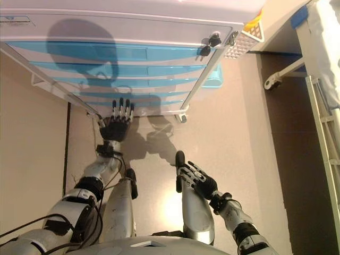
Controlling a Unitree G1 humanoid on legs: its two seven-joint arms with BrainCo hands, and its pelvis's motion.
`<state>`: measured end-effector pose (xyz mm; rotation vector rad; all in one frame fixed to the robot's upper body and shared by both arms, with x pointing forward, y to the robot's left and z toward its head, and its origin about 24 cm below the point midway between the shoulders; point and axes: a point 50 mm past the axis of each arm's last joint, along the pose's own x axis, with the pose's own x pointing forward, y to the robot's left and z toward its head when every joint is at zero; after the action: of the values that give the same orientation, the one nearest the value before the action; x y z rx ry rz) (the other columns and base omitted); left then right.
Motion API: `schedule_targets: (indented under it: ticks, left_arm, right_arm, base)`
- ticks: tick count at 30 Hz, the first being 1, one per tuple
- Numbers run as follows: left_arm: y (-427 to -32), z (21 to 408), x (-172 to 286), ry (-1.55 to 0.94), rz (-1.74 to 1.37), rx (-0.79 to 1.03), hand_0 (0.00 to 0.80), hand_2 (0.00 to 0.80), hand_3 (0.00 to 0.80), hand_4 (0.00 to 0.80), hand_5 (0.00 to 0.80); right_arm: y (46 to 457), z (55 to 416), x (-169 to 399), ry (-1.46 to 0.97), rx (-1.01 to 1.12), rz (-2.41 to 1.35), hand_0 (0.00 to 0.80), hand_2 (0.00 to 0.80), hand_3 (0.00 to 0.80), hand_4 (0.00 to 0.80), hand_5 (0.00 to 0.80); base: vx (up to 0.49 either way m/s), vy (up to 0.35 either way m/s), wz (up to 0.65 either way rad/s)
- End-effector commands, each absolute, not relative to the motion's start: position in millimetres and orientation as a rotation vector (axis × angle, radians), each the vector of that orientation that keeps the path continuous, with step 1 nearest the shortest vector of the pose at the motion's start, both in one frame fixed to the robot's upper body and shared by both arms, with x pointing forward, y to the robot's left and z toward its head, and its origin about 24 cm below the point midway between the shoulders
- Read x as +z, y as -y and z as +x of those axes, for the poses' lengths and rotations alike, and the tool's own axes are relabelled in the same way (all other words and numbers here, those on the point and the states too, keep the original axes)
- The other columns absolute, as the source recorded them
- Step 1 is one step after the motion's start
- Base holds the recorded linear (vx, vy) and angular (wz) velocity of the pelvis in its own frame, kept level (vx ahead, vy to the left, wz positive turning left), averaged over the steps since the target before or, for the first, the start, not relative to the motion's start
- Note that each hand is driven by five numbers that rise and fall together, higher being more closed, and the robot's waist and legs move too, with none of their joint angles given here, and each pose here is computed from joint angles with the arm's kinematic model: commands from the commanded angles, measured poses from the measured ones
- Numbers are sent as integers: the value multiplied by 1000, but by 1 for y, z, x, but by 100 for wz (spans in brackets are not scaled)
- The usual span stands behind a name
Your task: Open the drawer and pick up the medicine
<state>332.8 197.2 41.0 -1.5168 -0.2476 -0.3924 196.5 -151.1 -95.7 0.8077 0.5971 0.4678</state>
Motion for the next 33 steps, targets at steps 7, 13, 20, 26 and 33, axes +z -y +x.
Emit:
schedule_targets:
  ticks: [7,13,20,26,33]
  left_arm:
    - [-222,364,103,388,-1476,-448,0,0,0,0,0]
    - [-235,375,132,401,-1424,-453,0,0,0,0,0]
    - [-244,382,160,429,-1373,-469,0,0,0,0,0]
    - [-243,383,158,386,-1349,-474,0,0,0,0,0]
    - [-238,375,130,313,-1330,-469,0,0,0,0,0]
  right_arm:
    - [139,146,-117,-767,523,837,0,0,0,0,0]
    - [134,142,-118,-760,536,853,0,0,0,0,0]
    - [129,137,-119,-756,558,867,0,0,0,0,0]
    - [125,137,-118,-750,570,875,0,0,0,0,0]
    - [118,145,-113,-728,583,877,0,0,0,0,0]
  base:
    - [-6,-60,0]
    - [-1,-57,1]
    - [1,-52,-5]
    - [-2,-27,3]
    - [-55,-31,2]
